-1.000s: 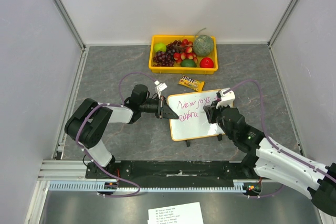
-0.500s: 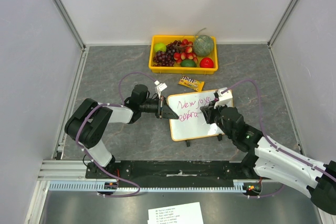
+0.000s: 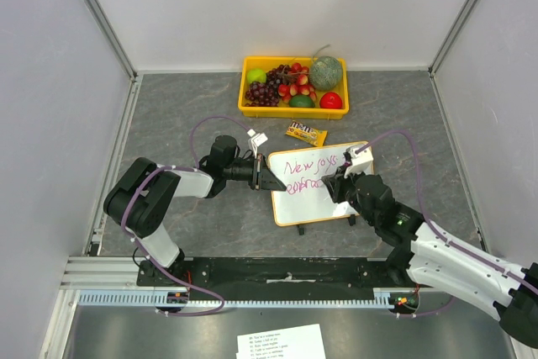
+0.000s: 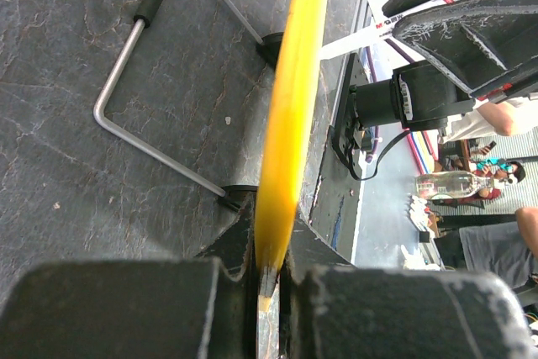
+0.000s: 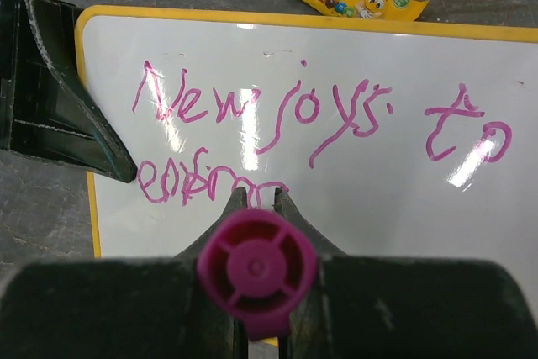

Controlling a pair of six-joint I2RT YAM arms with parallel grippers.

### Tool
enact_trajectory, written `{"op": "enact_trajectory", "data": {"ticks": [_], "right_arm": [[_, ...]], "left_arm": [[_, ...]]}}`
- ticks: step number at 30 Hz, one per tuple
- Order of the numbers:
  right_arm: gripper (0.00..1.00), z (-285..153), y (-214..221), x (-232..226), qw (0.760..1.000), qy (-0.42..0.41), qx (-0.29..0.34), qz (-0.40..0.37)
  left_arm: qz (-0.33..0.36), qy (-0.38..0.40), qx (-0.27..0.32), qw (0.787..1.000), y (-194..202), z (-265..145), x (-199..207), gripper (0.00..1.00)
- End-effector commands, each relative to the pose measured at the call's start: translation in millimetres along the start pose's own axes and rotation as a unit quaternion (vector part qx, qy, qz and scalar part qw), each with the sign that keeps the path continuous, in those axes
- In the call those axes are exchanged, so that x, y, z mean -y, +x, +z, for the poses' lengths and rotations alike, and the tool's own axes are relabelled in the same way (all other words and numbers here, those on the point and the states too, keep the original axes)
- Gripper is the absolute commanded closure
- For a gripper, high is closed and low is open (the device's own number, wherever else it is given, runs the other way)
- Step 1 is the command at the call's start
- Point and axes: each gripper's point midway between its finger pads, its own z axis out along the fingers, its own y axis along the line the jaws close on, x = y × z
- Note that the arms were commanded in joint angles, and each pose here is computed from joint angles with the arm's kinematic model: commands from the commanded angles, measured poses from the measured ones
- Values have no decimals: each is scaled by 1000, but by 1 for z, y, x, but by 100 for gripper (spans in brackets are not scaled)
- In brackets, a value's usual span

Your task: Write a sentence on the whiteboard

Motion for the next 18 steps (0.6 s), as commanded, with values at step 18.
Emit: {"op": "enact_trajectory", "data": {"ticks": [18], "right_arm": [[100, -10, -28, 9, 999, 31, 33, -3]], "left_arm": [[-62, -126, -13, 990, 28, -6, -60, 98]]}}
